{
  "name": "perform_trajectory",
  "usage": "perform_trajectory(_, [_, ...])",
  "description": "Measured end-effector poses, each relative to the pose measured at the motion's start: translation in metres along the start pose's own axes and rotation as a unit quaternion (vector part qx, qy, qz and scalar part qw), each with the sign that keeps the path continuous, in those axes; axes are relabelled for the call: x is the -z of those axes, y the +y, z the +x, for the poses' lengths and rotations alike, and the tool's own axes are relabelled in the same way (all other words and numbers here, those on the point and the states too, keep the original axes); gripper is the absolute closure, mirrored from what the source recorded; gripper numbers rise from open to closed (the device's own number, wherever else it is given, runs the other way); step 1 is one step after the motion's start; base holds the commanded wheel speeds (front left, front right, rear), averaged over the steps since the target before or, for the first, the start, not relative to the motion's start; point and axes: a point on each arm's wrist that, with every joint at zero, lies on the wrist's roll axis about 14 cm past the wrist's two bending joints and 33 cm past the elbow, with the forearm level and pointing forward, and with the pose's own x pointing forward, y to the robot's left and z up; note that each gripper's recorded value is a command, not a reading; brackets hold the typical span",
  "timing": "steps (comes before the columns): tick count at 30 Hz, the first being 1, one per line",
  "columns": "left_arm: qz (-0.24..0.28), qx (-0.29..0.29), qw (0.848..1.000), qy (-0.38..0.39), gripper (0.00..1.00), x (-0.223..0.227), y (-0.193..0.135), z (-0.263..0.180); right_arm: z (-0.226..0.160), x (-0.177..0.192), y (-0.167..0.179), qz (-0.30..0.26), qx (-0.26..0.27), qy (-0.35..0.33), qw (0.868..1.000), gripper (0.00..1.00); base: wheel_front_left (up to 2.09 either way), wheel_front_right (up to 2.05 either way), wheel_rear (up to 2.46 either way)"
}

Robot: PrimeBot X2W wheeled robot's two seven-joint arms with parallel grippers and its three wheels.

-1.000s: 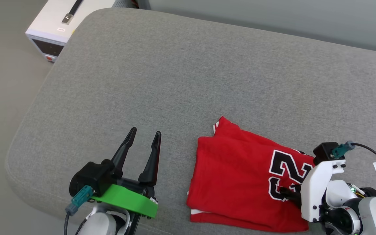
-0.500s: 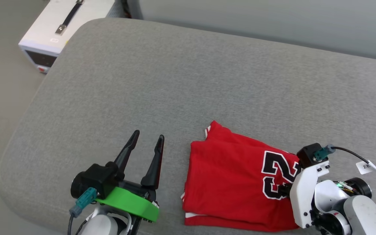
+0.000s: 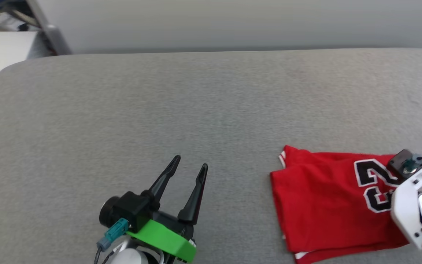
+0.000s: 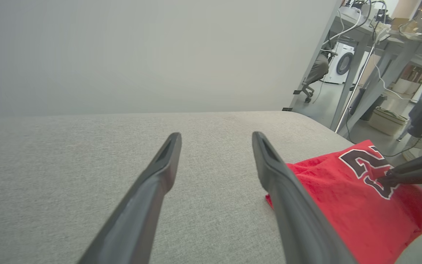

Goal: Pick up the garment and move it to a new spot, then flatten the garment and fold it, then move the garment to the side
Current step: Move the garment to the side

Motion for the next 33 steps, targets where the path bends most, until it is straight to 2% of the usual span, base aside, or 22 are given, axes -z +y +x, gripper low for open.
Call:
perform_trajectory(5, [-0.009, 0.078, 0.997, -0.012, 0.00, -0.003, -0.036, 0.034, -0.027, 0.030, -0.057, -0.034, 0.078, 0.021, 0.996, 1.00, 0.00, 0.00, 0.00])
perform_trajectory(10, [-0.004, 0.140, 0.990, -0.016, 0.00, 0.003, -0.058, 0.066, -0.038, 0.049, -0.112, -0.041, 0.147, 0.038, 0.988, 1.00, 0.00, 0.00, 0.00])
perform_trajectory(18, [-0.011, 0.199, 0.980, -0.011, 0.00, 0.031, -0.066, 0.108, -0.031, 0.073, -0.188, 0.013, 0.239, 0.054, 0.969, 1.00, 0.00, 0.00, 0.00])
perform_trajectory(23, [-0.017, 0.220, 0.975, -0.010, 0.00, 0.050, -0.062, 0.126, -0.023, 0.100, -0.215, 0.054, 0.278, 0.080, 0.956, 1.00, 0.00, 0.00, 0.00])
perform_trajectory(28, [-0.038, 0.225, 0.973, -0.014, 0.00, 0.066, -0.059, 0.138, -0.018, 0.128, -0.232, 0.064, 0.306, 0.119, 0.942, 1.00, 0.00, 0.00, 0.00])
perform_trajectory(33, [-0.053, 0.226, 0.973, -0.011, 0.00, 0.079, -0.055, 0.143, -0.012, 0.137, -0.245, 0.061, 0.328, 0.131, 0.933, 1.00, 0.00, 0.00, 0.00])
